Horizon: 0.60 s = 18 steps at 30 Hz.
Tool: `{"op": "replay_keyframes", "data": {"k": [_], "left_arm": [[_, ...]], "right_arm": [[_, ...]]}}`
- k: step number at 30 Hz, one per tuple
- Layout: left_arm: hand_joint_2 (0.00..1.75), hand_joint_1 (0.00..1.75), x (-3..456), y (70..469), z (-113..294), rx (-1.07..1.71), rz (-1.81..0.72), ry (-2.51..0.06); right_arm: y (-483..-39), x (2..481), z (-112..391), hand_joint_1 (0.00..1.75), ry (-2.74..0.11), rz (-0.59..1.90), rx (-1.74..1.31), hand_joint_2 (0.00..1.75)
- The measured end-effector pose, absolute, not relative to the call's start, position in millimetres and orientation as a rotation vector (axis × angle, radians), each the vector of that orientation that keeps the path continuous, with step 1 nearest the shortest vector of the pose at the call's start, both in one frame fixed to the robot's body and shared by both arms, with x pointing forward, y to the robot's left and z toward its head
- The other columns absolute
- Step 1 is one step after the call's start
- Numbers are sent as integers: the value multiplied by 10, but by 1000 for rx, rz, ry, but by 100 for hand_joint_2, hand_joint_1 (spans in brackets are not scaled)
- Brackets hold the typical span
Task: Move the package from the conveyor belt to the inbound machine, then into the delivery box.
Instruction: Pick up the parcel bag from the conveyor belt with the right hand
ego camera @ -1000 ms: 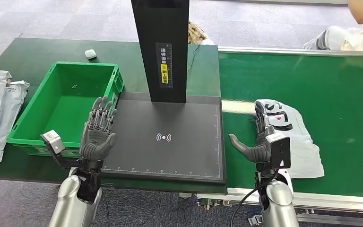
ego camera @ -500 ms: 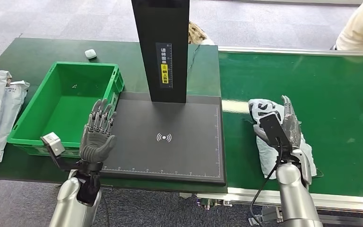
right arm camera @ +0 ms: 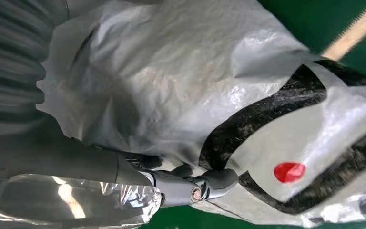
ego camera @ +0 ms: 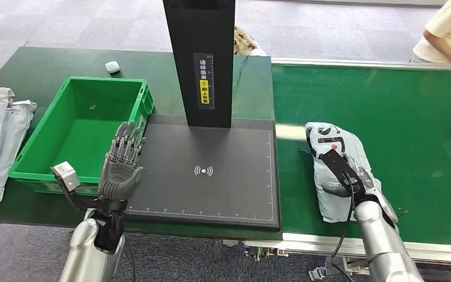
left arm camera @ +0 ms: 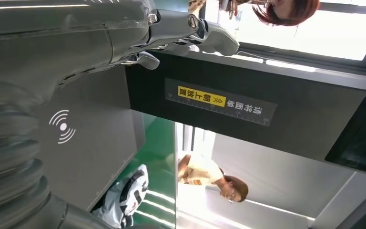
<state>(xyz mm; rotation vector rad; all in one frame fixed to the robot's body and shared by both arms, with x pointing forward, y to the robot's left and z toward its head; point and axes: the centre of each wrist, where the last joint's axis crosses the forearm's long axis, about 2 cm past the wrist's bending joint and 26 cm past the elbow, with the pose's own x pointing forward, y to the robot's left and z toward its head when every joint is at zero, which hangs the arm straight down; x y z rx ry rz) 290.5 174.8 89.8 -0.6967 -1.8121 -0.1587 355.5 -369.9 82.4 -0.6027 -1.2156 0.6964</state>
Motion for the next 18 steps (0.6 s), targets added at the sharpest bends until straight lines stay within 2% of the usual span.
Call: {"op": "replay_keyframes", "data": {"k": [1, 7, 11, 13, 15, 17, 18], "left_arm": [[175, 0, 2922, 1752, 912, -699, -164, -1813], [175, 0, 2937, 1756, 923, -698, -167, -1815], [175, 0, 2966, 1756, 929, -699, -170, -1817], [175, 0, 3001, 1755, 930, -702, -171, -1821], [175, 0, 3036, 1751, 923, -703, -171, -1822], [175, 0, 3054, 1751, 907, -699, -167, -1821], [175, 0, 3056, 1753, 898, -694, -164, -1821]], "right_arm": [[-3779, 3530, 733, 0, -1104, 729, -578, 175], [-3830, 3550, 700, 0, -1040, 763, -568, 175], [-3858, 3556, 668, 0, -944, 888, -517, 175], [-3877, 3548, 644, 17, -909, 960, -471, 175], [-3888, 3542, 625, 105, -888, 1014, -432, 175], [-3883, 3545, 617, 175, -875, 1047, -425, 175], [-3874, 3553, 619, 175, -869, 1058, -434, 175]]}}
